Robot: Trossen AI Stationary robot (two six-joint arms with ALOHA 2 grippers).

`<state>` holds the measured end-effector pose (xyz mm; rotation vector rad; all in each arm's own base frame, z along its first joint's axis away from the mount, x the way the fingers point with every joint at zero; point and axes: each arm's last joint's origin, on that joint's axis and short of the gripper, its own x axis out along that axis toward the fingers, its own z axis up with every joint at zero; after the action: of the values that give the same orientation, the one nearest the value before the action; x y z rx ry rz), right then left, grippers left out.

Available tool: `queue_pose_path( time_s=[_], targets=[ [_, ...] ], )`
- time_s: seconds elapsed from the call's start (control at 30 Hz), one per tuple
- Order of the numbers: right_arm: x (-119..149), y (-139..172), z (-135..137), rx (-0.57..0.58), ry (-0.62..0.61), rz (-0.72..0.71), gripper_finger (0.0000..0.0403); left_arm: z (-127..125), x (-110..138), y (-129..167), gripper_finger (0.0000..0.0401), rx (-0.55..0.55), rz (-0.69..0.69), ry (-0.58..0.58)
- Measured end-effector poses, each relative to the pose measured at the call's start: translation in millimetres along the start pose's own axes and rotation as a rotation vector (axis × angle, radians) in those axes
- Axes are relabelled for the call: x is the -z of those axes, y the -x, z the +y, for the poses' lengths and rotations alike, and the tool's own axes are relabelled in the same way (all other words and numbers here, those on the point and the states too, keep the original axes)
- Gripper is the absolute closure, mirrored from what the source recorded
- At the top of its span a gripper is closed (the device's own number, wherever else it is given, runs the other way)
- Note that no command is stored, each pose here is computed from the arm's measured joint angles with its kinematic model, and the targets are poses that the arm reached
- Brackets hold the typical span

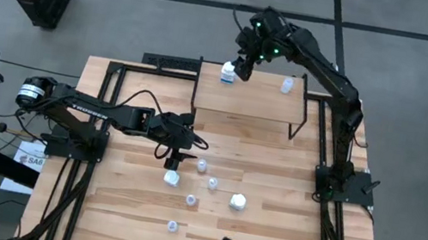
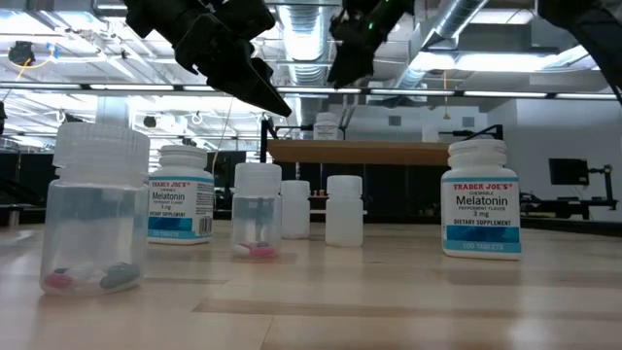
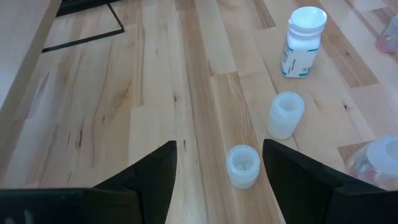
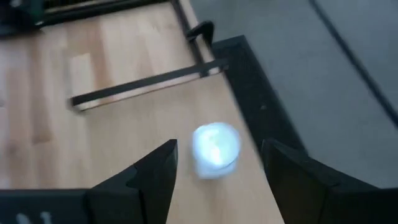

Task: Pick and place medicine bottles onto shelf by color
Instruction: Put the top white medicine bottle on the shelf aligned with the other white medicine bottle

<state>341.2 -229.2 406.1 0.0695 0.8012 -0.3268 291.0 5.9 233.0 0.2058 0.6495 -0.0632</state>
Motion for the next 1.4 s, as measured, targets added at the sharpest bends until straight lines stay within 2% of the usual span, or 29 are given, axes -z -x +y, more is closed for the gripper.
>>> queue_pose_path(
  time_s=[0.63, 0.87, 1.03, 1.17, 1.3, 1.4],
  targets=[
    [24, 92, 127, -0.246, 0.074, 0.250, 0.0148, 0, 0, 0, 0.0175, 0.000, -0.001, 0.001],
    [32, 137, 170, -0.330, 0.155, 0.174, 0.0148, -7, 1, 7, 0.0175, 0.034, 0.034, 0.044],
    [43, 170, 187, -0.278, 0.183, 0.111, 0.0148, -19, -1, 31, 0.0175, 0.074, 0.052, 0.070],
    [61, 188, 193, -0.235, 0.170, 0.114, 0.0148, -32, -1, 62, 0.0175, 0.140, 0.063, 0.127],
    [85, 189, 195, -0.163, 0.133, 0.168, 0.0149, -49, 4, 79, 0.0175, 0.211, 0.120, 0.177],
    [106, 185, 195, -0.112, 0.101, 0.216, 0.0149, -60, 5, 80, 0.0175, 0.159, 0.147, 0.175]
  ],
)
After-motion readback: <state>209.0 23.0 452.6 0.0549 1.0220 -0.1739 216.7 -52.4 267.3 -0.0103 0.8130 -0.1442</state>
